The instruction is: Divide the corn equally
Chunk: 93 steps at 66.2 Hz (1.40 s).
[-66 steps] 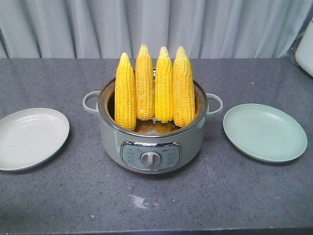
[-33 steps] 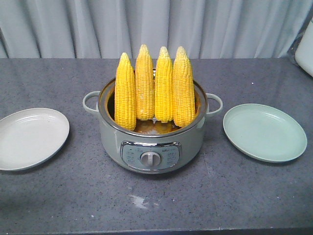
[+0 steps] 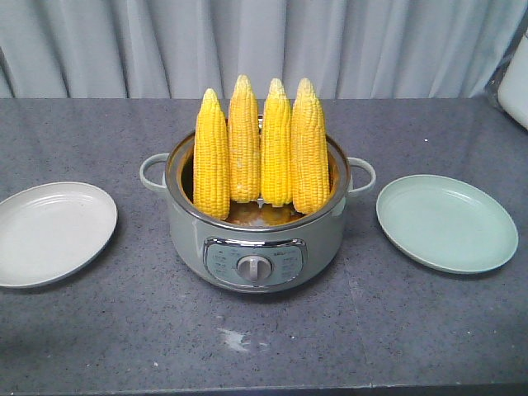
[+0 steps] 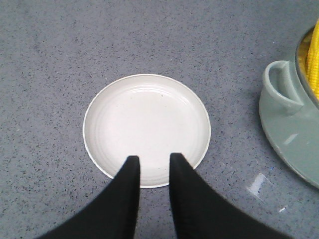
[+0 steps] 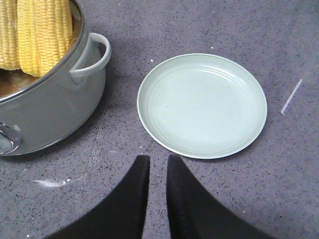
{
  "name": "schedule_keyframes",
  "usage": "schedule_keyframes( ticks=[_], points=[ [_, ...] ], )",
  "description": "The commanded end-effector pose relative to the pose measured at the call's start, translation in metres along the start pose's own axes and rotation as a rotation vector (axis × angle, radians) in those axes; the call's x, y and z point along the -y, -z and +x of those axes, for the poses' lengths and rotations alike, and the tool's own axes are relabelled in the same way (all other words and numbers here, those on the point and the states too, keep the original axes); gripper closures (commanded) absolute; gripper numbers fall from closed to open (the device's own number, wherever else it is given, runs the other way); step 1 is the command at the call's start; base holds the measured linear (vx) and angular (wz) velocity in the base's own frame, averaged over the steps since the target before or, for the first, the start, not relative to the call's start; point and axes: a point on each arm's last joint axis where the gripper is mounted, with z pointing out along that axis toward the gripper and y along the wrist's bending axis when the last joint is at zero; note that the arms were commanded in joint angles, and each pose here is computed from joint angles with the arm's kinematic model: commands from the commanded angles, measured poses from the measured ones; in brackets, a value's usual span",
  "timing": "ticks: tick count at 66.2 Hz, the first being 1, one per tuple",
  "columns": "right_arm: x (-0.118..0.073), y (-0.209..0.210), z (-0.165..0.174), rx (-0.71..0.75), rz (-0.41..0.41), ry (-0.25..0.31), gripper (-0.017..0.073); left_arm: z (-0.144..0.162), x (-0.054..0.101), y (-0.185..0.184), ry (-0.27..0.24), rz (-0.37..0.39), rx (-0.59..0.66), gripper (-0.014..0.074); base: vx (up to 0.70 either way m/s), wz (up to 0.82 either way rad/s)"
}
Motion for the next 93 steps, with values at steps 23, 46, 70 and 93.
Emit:
schedule_keyframes(
  ticks=[23,46,70,93],
  points=[
    [0.0,0.007,-0.01,0.067,0.003,-0.013,-0.0071,-0.011,0.002,0.009,0.014,0.02,0.089,-0.0013,0.0,0.0],
    [-0.008,-0.001,-0.021,0.059,-0.091,-0.025,-0.0091,-0.011,0.002,0.009,0.015,0.019,0.084,0.0008,0.0,0.0],
    [-0.016,-0.069,-0.104,-0.018,-0.25,0.041,-0.0084,-0.011,0.002,0.009,0.015,0.018,0.083,0.0017,0.0,0.0],
    [-0.055,-0.152,-0.16,-0.056,-0.32,0.199,-0.0075,-0.011,0.002,0.009,0.015,0.018,0.083,0.0017,0.0,0.0]
  ],
)
